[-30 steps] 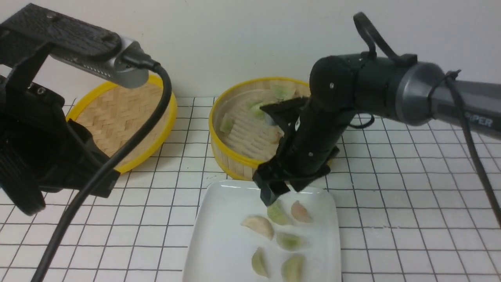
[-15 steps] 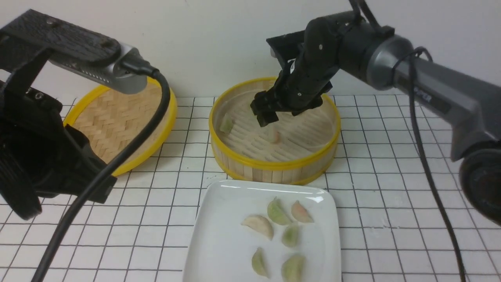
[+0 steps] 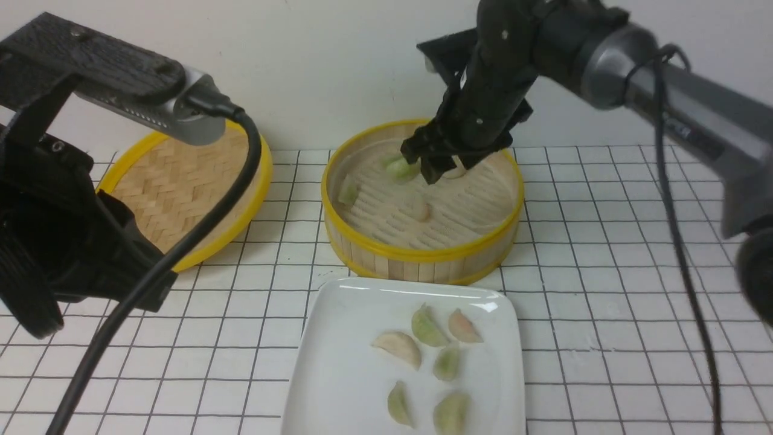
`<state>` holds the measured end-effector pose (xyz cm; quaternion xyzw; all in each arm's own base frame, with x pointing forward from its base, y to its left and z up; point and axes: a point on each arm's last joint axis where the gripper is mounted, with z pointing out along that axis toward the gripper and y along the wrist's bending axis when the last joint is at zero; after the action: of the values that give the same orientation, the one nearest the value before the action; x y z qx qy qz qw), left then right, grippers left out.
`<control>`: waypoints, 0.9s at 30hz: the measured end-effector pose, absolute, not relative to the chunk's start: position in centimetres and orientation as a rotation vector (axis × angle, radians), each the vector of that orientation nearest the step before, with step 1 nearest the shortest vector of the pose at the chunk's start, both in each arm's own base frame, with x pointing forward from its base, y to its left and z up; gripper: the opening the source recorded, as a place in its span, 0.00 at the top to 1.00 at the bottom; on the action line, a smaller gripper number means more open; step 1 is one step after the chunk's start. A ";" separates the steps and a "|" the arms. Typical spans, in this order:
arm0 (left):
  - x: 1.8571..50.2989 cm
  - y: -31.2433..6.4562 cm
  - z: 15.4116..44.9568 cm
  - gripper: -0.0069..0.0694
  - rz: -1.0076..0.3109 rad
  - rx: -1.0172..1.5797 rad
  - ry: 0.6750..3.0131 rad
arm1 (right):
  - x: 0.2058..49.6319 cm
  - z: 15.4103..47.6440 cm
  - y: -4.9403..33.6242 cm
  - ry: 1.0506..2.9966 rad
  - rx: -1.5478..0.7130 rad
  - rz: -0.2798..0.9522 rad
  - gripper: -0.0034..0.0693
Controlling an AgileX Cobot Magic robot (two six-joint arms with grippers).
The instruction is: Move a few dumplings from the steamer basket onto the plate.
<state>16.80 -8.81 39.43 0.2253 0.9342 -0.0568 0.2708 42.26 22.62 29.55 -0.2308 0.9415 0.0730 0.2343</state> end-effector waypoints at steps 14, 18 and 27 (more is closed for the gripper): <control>17.6 -9.2 40.0 0.92 -0.186 0.582 2.404 | 17.2 35.1 9.7 2.213 -0.430 0.406 0.97; 17.8 -9.4 40.2 0.92 -0.204 0.573 2.373 | 10.7 34.5 6.0 1.827 -0.354 0.463 0.97; 18.3 -10.0 39.9 0.92 -0.255 0.554 2.369 | 2.5 35.4 1.3 1.385 -0.267 0.492 0.97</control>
<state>18.26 -9.98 39.87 0.2130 0.9105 -0.0980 0.3407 2.47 1.30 35.40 -0.1215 0.6298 0.2236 0.7339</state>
